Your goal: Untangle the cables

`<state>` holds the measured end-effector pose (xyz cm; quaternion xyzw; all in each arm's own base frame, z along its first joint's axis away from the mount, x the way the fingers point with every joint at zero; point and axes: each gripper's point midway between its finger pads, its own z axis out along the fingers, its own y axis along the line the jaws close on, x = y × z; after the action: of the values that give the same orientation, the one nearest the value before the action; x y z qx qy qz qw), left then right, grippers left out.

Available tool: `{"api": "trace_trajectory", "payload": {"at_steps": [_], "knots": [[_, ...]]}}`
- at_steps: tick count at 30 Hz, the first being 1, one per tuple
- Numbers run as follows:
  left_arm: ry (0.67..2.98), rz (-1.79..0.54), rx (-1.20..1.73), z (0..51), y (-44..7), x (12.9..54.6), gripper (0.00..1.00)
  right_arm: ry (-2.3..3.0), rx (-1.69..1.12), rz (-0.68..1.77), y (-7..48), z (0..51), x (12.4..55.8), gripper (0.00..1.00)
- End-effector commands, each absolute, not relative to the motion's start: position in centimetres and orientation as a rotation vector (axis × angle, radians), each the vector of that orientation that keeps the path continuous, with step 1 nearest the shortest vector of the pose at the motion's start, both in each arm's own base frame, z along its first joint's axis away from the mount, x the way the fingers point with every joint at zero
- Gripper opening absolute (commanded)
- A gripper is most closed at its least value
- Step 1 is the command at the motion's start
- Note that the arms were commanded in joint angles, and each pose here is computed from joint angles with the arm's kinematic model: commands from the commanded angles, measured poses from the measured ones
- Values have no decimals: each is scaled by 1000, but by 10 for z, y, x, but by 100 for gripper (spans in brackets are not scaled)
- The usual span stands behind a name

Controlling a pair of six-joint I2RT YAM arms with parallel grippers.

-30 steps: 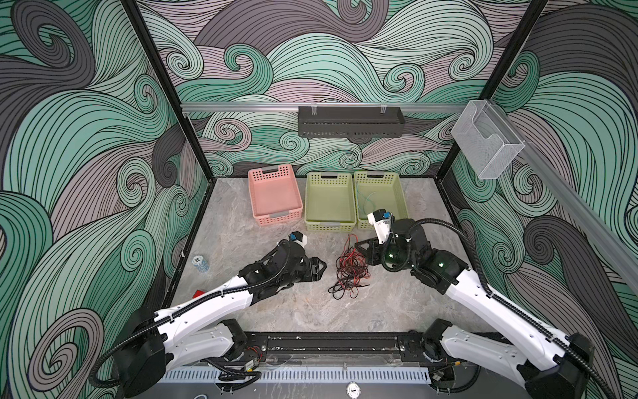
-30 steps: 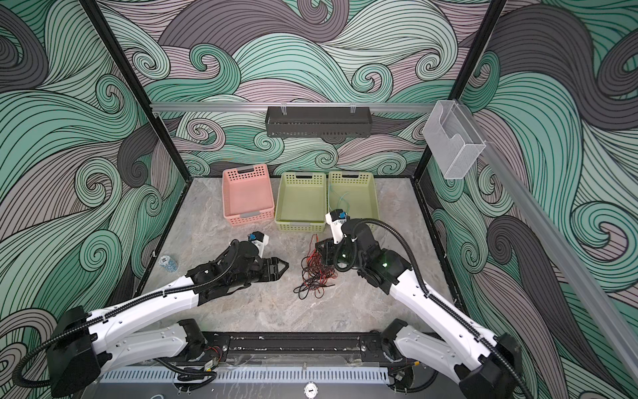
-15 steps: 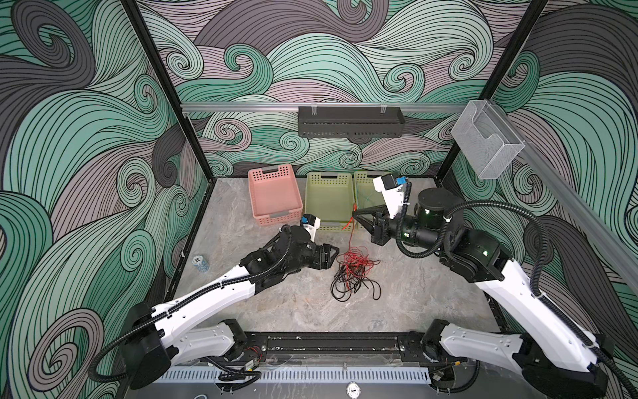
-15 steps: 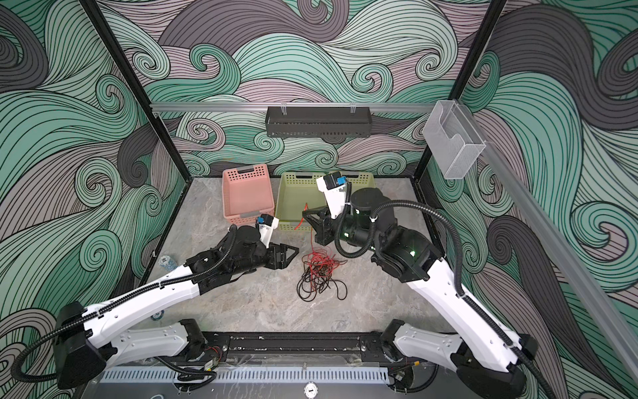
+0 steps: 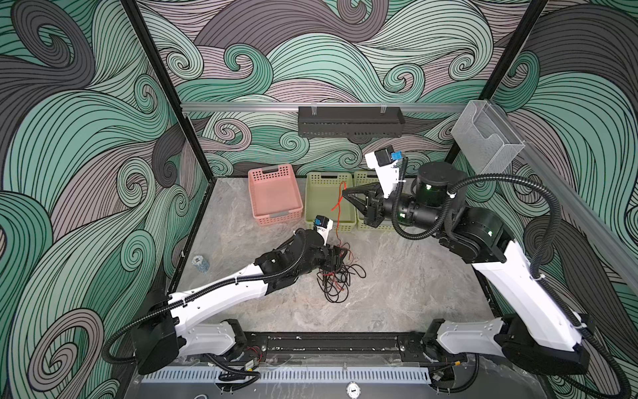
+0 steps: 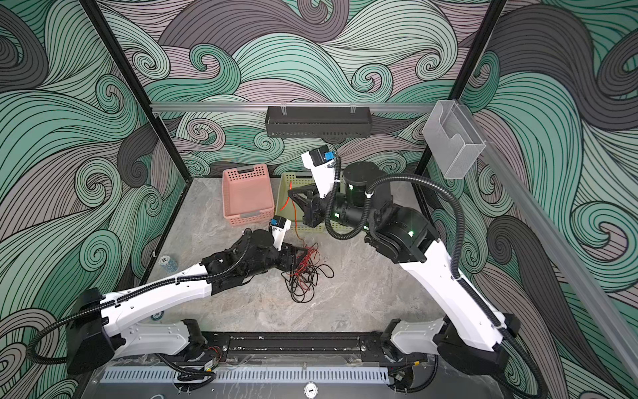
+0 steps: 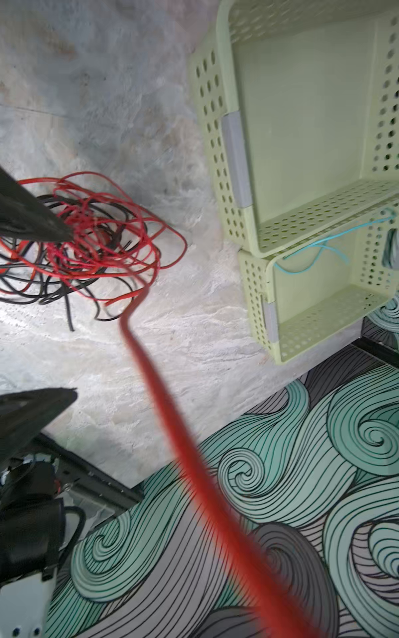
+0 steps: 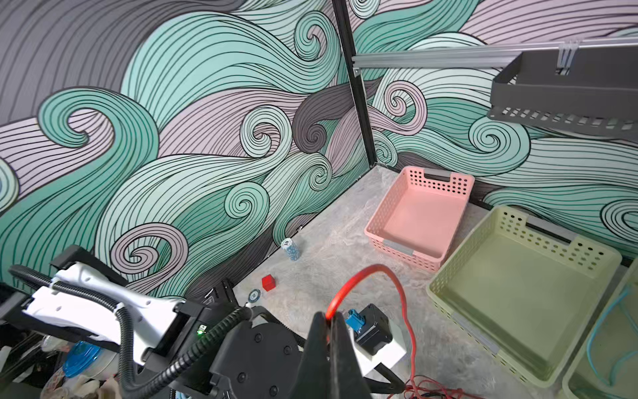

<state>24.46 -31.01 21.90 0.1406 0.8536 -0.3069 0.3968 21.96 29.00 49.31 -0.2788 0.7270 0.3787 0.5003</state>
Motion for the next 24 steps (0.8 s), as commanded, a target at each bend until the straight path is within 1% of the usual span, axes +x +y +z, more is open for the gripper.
{"api": "trace_trajectory", "payload": {"at_steps": [1, 7, 9, 12, 13, 17, 21, 22, 23, 24], "knots": [[2069, -692, 279, 244, -303, 264, 61, 1693, -694, 948, 282, 516, 204, 0], [2011, -634, 287, 254, -303, 275, 62, 1643, -680, 970, 271, 535, 193, 0], [1998, -621, 294, 256, -307, 279, 59, 1629, -679, 976, 270, 540, 191, 0], [1988, -633, 319, 255, -318, 284, 48, 1608, -669, 976, 266, 546, 189, 0], [1991, -641, 325, 254, -322, 285, 40, 1602, -668, 970, 265, 548, 189, 0], [2001, -594, 344, 256, -325, 291, 0, 1599, -640, 936, 256, 548, 191, 0], [1964, -485, 348, 291, -309, 299, 0, 1617, -579, 841, 235, 535, 195, 0], [1953, -455, 349, 303, -303, 301, 0, 1625, -550, 811, 228, 529, 197, 4], [1942, -430, 352, 316, -298, 303, 0, 1634, -520, 778, 221, 520, 200, 14], [1929, -414, 351, 331, -291, 306, 0, 1644, -485, 742, 212, 511, 203, 30]]}}
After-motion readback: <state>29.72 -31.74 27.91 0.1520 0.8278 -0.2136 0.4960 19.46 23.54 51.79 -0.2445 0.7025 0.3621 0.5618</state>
